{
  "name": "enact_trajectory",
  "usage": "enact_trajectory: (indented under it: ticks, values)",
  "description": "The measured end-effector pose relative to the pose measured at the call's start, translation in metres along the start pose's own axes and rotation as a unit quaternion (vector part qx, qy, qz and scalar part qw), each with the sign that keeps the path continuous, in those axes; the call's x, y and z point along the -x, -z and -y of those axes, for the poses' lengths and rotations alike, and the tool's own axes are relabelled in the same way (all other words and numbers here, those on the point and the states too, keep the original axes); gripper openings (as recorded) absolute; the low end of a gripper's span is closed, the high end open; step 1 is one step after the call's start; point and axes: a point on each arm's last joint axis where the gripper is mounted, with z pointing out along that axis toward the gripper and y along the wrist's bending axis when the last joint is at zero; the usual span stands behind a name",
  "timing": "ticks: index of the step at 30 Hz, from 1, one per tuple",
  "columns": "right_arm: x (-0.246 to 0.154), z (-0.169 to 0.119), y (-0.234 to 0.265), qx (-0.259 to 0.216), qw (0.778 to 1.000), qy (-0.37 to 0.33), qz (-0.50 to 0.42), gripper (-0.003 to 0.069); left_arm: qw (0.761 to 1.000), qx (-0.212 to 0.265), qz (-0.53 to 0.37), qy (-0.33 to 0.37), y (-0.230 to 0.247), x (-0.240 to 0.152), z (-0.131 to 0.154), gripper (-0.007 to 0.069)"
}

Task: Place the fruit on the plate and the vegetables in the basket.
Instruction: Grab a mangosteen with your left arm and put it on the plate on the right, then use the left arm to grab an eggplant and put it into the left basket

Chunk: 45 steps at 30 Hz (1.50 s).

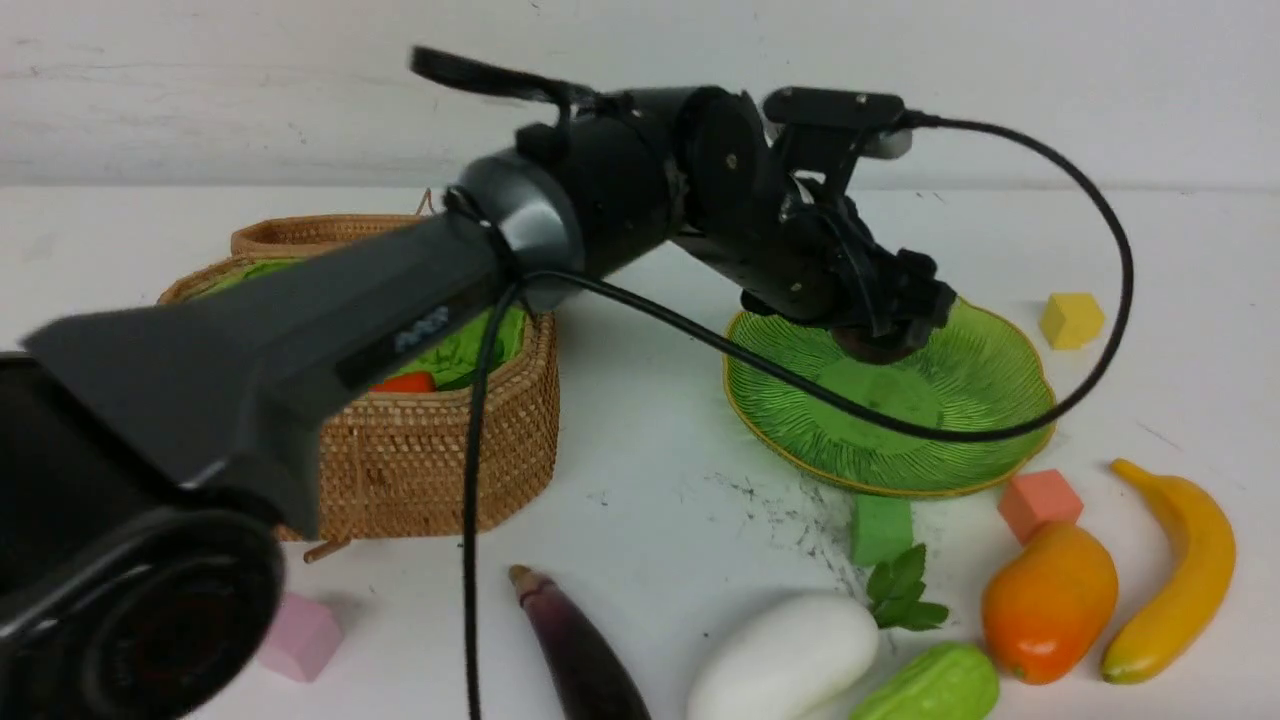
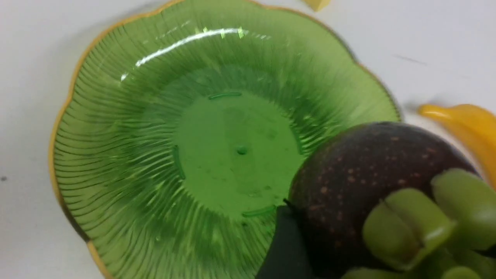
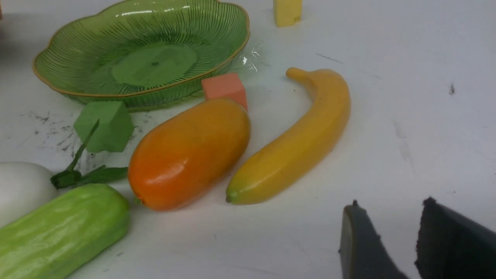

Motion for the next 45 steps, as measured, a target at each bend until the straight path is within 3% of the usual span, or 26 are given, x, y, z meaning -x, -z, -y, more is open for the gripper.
enact_trajectory:
  ticks: [8, 13, 17, 26, 33, 42, 45]
  values:
    - [0.0, 0.0, 0.0, 0.0, 1.0, 0.0, 0.0, 0.0242, 0.998, 0.044, -0.029, 0.028, -0.047, -0.021, -0.018, 0.0544]
    - [0.0, 0.0, 0.0, 0.0, 1.0, 0.0, 0.0, 0.0242, 0.996, 0.047, -0.051, 0.049, -0.043, -0.022, -0.017, 0.0657]
    - [0.0, 0.0, 0.0, 0.0, 1.0, 0.0, 0.0, 0.0242, 0.994, 0.049, -0.081, 0.049, -0.029, -0.02, -0.014, 0.0669]
    - [0.0, 0.0, 0.0, 0.0, 1.0, 0.001, 0.0, 0.0242, 0.983, 0.097, -0.159, 0.009, 0.089, 0.01, 0.003, 0.0602]
    - [0.0, 0.0, 0.0, 0.0, 1.0, 0.001, 0.0, 0.0242, 0.981, 0.115, -0.154, 0.014, 0.143, 0.009, 0.009, 0.0564]
    - [0.0, 0.0, 0.0, 0.0, 1.0, 0.0, 0.0, 0.0242, 0.954, 0.145, -0.232, 0.123, 0.168, -0.055, 0.005, 0.0561]
    - [0.0, 0.0, 0.0, 0.0, 1.0, 0.0, 0.0, 0.0242, 0.936, 0.164, -0.226, 0.214, 0.174, -0.09, 0.001, 0.0561]
